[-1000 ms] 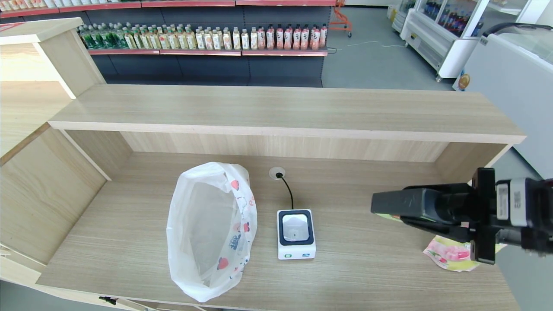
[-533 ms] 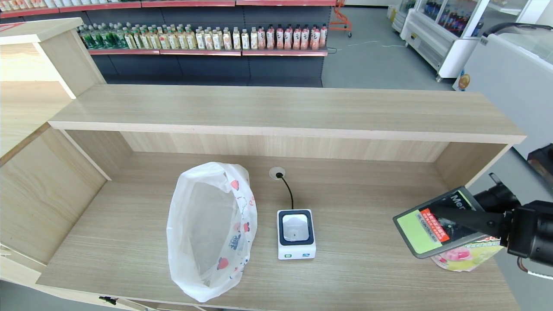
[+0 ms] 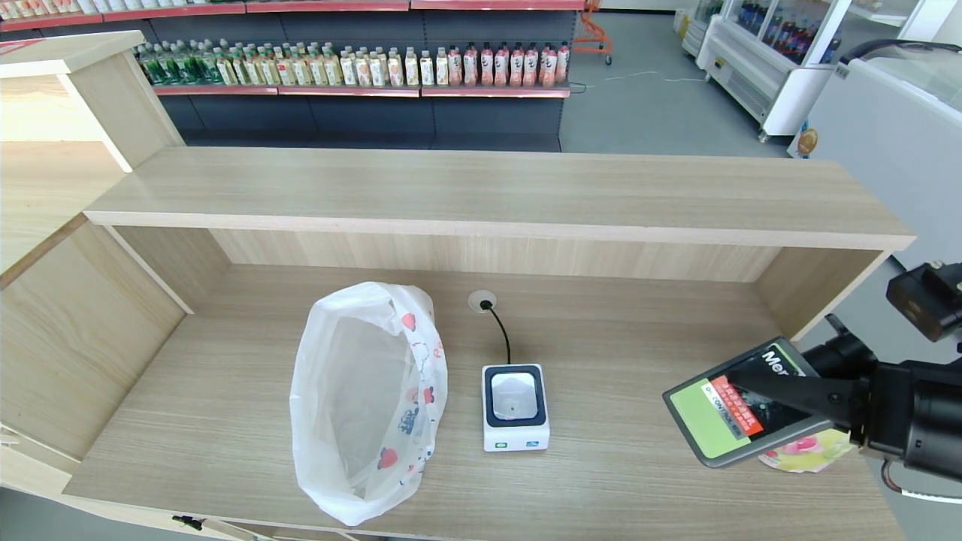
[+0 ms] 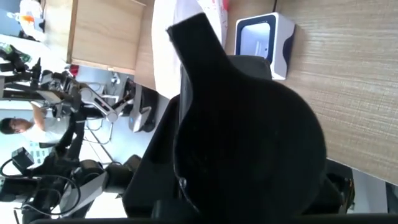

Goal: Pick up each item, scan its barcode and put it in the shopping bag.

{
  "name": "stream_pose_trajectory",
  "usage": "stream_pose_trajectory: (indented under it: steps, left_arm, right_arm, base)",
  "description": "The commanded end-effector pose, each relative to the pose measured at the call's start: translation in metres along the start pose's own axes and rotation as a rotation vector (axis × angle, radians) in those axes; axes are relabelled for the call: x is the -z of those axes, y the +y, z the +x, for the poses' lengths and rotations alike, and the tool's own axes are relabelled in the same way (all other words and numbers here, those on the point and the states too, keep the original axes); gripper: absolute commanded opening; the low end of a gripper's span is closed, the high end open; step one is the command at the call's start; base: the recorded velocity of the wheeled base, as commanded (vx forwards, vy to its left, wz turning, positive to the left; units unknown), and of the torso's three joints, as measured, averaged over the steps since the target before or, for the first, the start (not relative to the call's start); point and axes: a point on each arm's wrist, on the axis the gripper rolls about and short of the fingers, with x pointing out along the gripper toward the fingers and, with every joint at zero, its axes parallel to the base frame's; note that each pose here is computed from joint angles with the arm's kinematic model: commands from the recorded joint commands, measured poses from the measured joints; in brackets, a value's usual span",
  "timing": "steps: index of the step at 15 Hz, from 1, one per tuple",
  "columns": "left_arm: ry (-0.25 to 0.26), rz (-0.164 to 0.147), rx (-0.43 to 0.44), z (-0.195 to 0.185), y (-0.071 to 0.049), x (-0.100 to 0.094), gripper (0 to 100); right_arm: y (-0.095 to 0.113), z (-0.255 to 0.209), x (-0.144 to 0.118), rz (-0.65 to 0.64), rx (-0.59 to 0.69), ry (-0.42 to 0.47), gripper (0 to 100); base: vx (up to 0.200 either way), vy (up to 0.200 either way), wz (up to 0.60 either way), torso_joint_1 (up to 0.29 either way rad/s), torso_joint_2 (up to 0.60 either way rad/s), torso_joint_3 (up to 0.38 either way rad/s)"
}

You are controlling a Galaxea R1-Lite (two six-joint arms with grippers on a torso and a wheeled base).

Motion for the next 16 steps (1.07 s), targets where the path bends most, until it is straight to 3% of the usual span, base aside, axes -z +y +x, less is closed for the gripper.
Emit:
stream_pose_trajectory:
  steps: [1, 4, 10, 13, 16]
  left_arm:
    - [0.0, 0.0, -0.001, 0.0, 0.0, 0.0, 100]
    - [0.0, -0.002, -0.001, 0.0, 0.0, 0.0, 100]
    - [0.001, -0.006, -0.001, 0.0, 0.0, 0.0, 100]
    - [0.0, -0.003, -0.001, 0.0, 0.0, 0.0, 100]
    - [0.0, -0.003, -0.001, 0.0, 0.0, 0.0, 100]
  right_arm:
    - [-0.001, 0.002, 0.002, 0.004, 0.004, 0.014, 0]
    - [-0.005, 0.001, 0.008, -0.004, 0.04, 0.012, 0]
    - [-0.01, 0.009, 0.007, 0.003, 0.075, 0.026, 0]
    - [-0.026, 0.031, 0.008, -0.049, 0.167, 0.059, 0]
    - [-0.049, 0.072, 0.001, -0.092, 0.25, 0.005, 0]
  base:
    - [0.0, 0.0, 0.0, 0.0, 0.0, 0.0]
    - [0.0, 0.0, 0.0, 0.0, 0.0, 0.0]
    - [0.0, 0.2, 0.0, 0.005, 0.0, 0.001]
    - [0.0, 0.067, 0.0, 0.001, 0.0, 0.001]
    - [0.0, 0.0, 0.0, 0.0, 0.0, 0.0]
